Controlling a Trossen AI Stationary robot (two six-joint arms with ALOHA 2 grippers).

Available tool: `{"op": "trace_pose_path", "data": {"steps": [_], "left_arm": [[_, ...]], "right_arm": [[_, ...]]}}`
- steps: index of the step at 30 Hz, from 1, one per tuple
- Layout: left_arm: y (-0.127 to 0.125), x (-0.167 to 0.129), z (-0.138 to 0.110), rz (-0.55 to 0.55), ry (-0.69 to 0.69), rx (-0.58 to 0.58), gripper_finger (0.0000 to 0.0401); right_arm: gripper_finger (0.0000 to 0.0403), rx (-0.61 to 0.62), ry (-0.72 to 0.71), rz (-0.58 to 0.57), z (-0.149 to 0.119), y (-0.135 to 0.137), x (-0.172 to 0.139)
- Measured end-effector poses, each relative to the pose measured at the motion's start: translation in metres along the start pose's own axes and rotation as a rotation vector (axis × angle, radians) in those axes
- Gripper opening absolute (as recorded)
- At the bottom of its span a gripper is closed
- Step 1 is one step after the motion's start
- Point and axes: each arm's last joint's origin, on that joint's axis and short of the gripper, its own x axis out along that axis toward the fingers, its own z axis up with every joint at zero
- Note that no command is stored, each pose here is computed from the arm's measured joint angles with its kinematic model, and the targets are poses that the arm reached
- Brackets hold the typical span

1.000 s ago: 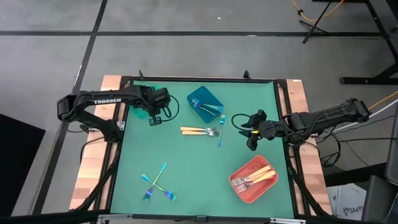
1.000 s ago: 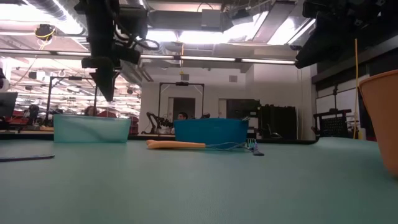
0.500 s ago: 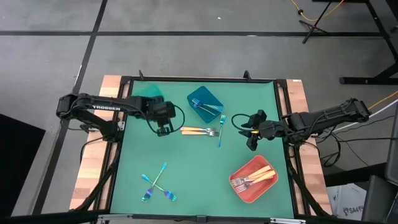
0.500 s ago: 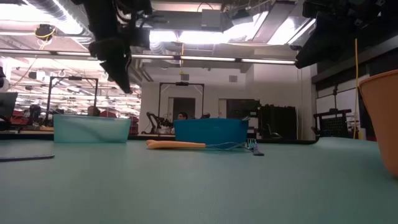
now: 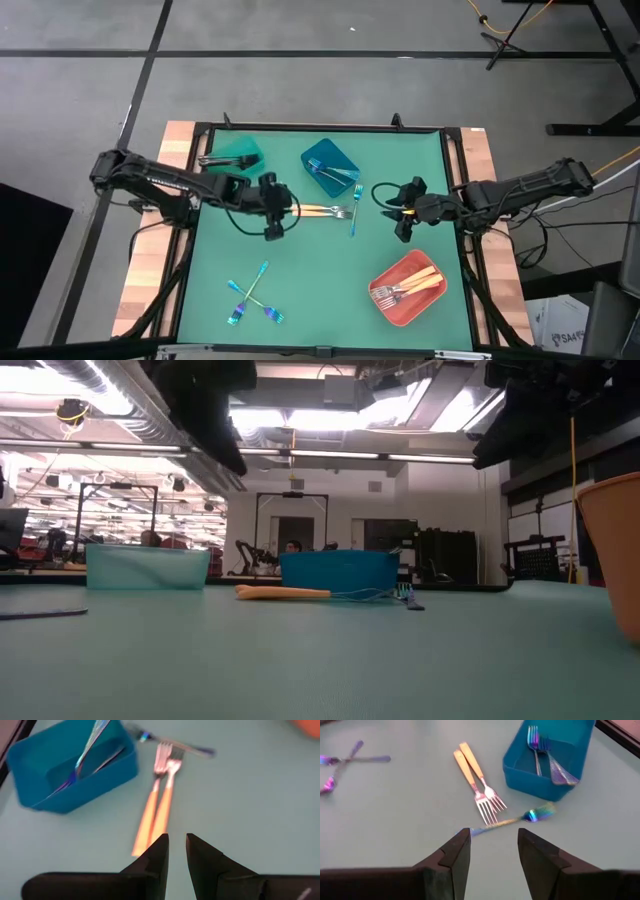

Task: Sort silverware by color (type)
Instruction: Put the purple fork into the blue bin

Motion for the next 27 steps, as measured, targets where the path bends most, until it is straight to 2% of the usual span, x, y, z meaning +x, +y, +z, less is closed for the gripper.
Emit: {"op": "trace_pose_path", "data": {"steps": [7, 12, 20, 27], "left_arm": [[-0.026, -0.007, 0.001, -0.08, -0.076, -0.014, 0.0059], [-0.043, -0.012, 0.0, -0.132, -0.11, 0.02, 0.0059], [-0.062, -0.021, -0.008, -0.131, -0.128, 0.078, 0.0059], [-0.073, -0.026, -0.013, -0.148, -0.133, 0.064, 0.0059]], "right_arm": [[0.0154, 0.005, -0.022, 0.013, 0.004, 0.009, 0.015], [0.0154, 0.01, -0.032, 0.02, 0.005, 0.017, 0.031], [0.0154, 0.028, -0.071, 0.03, 0.006, 0.029, 0.054], [0.0154, 0.106, -0.138, -0.043, 0.007, 0.033, 0.07]]}}
